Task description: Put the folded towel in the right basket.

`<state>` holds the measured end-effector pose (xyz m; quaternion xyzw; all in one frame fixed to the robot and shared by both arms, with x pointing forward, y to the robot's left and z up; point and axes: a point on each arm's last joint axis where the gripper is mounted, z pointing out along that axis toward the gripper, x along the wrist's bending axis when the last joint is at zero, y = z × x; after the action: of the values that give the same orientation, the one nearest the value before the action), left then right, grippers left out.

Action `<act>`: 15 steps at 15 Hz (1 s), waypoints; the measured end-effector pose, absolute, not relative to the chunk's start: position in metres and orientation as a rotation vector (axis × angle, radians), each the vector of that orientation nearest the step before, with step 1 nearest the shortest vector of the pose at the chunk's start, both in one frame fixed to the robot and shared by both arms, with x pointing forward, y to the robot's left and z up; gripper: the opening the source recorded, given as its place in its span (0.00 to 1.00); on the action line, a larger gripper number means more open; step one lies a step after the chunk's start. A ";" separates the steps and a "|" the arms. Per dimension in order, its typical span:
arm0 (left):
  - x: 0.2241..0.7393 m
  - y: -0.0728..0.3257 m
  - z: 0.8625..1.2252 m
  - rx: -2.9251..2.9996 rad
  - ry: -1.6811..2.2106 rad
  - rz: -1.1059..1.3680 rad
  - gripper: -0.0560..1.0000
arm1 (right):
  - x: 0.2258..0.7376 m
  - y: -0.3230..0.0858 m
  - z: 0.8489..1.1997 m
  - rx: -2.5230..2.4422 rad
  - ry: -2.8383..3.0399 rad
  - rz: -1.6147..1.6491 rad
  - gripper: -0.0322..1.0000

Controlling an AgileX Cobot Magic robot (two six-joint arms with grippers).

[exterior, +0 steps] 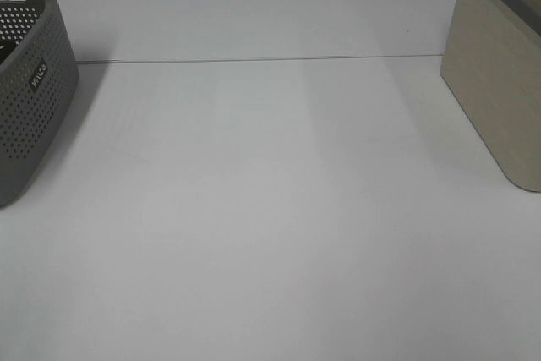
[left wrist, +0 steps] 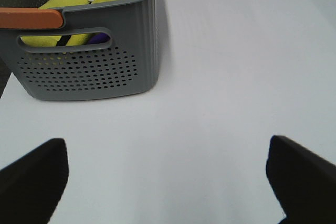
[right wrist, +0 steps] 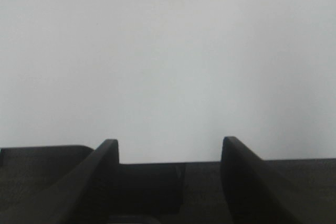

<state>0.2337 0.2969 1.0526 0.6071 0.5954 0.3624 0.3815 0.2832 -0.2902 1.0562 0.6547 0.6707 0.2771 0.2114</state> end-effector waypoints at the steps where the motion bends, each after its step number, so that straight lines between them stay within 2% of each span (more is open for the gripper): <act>1: 0.234 0.297 1.053 1.549 1.519 0.925 0.97 | 0.275 -0.291 1.054 1.768 1.827 0.808 0.57; 7: 0.234 0.297 1.053 1.549 1.519 0.925 0.97 | 0.244 -0.292 1.055 1.554 1.675 0.970 0.57; 15: 0.234 0.297 1.053 1.549 1.519 0.925 0.97 | 0.244 -0.292 1.055 1.553 1.674 0.971 0.57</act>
<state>0.2337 0.2969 1.0526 0.6071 0.5954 0.3624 0.3815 0.2439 -0.2916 1.0552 0.5922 0.6383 0.3701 0.3239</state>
